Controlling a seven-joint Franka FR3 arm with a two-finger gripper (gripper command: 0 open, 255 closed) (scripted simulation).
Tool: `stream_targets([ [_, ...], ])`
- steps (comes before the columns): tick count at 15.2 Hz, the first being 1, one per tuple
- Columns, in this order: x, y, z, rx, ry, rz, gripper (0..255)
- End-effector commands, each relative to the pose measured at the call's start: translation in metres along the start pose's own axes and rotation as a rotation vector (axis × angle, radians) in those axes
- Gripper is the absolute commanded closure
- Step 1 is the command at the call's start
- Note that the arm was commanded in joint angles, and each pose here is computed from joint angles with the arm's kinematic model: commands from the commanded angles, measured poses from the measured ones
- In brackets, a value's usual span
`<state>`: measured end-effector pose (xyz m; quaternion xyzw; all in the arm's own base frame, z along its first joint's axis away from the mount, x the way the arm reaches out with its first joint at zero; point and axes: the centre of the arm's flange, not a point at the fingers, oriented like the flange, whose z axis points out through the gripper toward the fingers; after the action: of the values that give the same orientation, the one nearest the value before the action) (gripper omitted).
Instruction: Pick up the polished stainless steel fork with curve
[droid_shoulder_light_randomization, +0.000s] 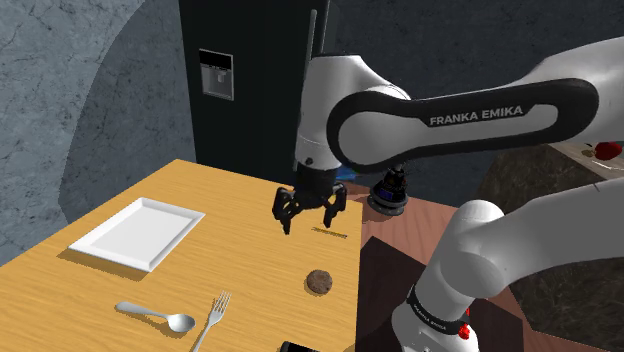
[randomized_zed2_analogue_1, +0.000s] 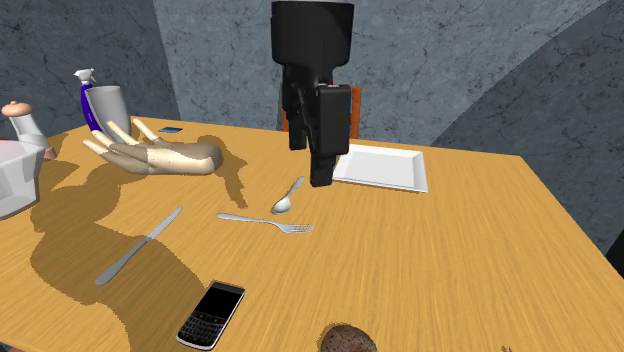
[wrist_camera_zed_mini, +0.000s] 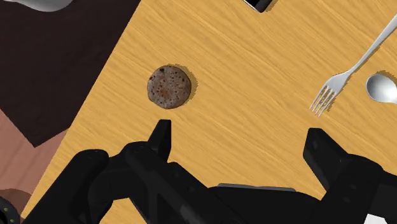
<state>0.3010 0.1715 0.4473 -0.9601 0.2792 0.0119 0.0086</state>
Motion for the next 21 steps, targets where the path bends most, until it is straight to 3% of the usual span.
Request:
stream_targets([
  [1,-0.006,-0.018,0.018,0.002,0.01,0.057,0],
  [11,-0.019,-0.11,0.115,0.0,0.053,0.319,0],
  [21,-0.004,-0.201,0.211,-0.002,0.097,0.582,0],
])
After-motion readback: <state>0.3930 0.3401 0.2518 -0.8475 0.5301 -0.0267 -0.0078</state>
